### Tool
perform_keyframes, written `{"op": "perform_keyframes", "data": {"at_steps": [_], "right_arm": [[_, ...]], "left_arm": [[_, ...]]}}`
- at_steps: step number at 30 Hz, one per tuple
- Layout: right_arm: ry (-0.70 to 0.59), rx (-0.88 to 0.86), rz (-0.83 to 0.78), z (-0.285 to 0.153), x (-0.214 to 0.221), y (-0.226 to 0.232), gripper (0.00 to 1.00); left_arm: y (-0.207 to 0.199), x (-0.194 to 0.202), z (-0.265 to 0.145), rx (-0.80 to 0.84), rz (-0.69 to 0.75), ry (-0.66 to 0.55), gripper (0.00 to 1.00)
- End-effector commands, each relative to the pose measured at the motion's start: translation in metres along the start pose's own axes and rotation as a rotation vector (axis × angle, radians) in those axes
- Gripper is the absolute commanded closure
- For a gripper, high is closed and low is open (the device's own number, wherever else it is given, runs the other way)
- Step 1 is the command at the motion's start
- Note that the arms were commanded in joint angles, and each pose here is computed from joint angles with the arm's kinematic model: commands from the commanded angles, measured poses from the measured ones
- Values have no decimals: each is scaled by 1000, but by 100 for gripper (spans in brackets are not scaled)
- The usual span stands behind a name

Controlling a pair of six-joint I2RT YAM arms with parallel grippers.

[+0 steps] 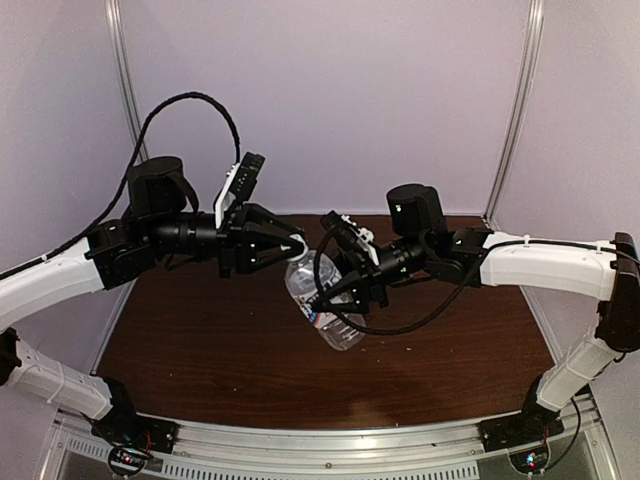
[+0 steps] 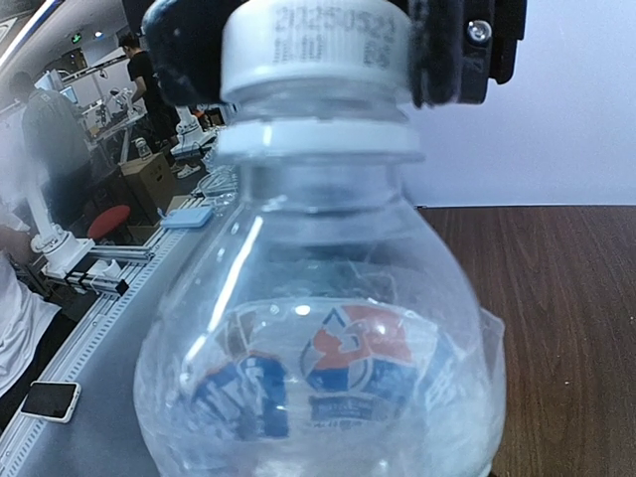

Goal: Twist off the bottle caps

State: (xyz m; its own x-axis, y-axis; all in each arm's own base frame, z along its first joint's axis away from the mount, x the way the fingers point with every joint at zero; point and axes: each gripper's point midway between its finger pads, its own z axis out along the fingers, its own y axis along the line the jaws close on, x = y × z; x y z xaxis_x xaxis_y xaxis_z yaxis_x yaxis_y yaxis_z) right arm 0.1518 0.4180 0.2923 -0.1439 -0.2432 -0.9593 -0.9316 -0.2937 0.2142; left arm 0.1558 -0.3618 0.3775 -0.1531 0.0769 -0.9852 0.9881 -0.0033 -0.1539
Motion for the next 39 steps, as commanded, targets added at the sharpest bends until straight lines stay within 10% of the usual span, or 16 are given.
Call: {"op": "perform_keyframes", "data": {"at_steps": [1,13,39], "right_arm": [[-6,164,-24,-3,-11,-26,54],[-38,676,-57,-31,-17,-100,53],[12,411,-77,-9,0,-59,53]], "left_arm": [[16,-19,-5,-108,-21,-58,84],[95,-12,-14,-521,-392,-135,86],[70,-21,-27,-430,-162,-91,25]]}}
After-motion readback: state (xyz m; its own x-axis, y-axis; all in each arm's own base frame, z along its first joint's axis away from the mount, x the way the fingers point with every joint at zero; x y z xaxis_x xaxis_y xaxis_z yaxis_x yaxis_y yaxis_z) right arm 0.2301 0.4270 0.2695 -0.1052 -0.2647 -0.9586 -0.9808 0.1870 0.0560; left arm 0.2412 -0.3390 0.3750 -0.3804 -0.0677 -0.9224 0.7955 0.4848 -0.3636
